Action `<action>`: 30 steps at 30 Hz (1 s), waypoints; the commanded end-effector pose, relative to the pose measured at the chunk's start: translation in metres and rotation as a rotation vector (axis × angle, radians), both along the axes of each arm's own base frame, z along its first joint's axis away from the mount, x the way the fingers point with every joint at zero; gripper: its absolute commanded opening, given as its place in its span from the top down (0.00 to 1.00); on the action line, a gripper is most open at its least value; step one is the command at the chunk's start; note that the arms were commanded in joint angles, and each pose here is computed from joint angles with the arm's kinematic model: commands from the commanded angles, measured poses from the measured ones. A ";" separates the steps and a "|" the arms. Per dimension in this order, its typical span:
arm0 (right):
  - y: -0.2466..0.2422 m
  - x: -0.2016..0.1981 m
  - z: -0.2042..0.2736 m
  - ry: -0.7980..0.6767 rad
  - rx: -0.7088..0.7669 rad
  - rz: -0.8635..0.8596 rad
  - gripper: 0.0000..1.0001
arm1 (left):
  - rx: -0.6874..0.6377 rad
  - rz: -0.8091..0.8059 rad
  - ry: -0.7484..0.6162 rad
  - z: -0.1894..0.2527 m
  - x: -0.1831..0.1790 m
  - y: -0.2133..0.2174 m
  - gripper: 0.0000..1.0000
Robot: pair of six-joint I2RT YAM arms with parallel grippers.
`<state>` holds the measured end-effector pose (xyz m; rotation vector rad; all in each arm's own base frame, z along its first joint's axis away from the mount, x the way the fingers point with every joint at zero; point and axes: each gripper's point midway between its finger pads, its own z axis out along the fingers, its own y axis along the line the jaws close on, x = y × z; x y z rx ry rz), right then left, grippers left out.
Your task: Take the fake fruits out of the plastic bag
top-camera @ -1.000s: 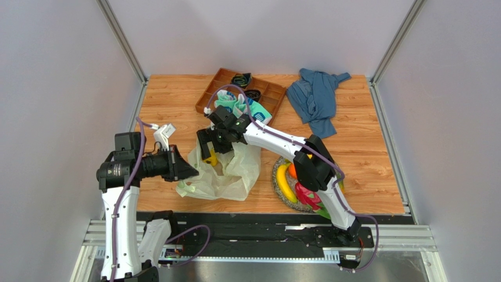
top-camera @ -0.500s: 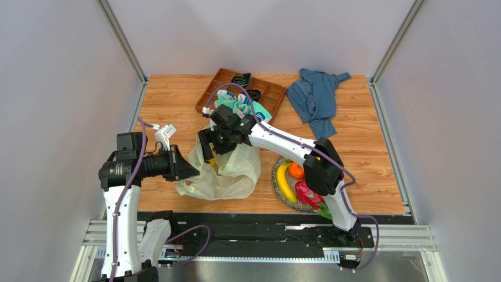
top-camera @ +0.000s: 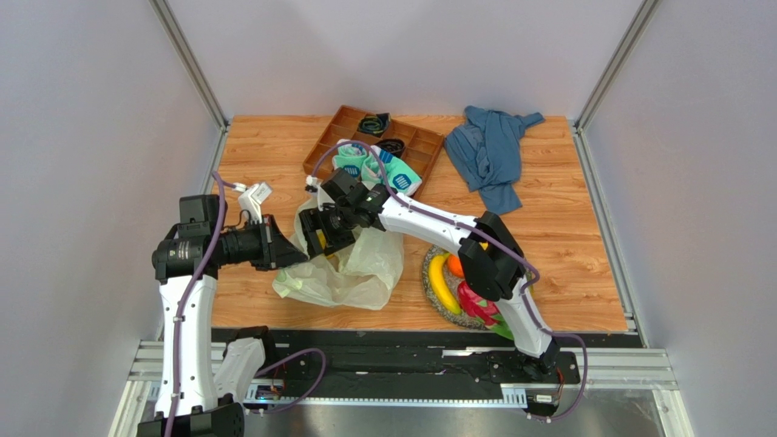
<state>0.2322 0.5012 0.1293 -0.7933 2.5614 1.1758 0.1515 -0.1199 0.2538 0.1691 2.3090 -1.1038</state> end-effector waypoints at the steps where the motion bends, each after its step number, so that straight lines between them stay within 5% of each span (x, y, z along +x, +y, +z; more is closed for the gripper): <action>1: 0.008 0.000 -0.015 0.045 -0.015 -0.036 0.15 | 0.001 -0.016 -0.065 0.016 0.001 0.000 1.00; 4: -0.003 0.004 -0.031 0.037 -0.096 -0.091 0.00 | 0.001 -0.019 -0.056 0.014 -0.001 0.000 1.00; 20: 0.002 0.055 -0.053 -0.291 -0.296 -0.295 0.00 | -0.162 -0.109 0.016 0.016 -0.021 -0.019 1.00; 30: 0.036 0.059 -0.064 -0.407 -0.266 -0.224 0.04 | -0.140 -0.091 0.015 0.010 -0.018 -0.017 1.00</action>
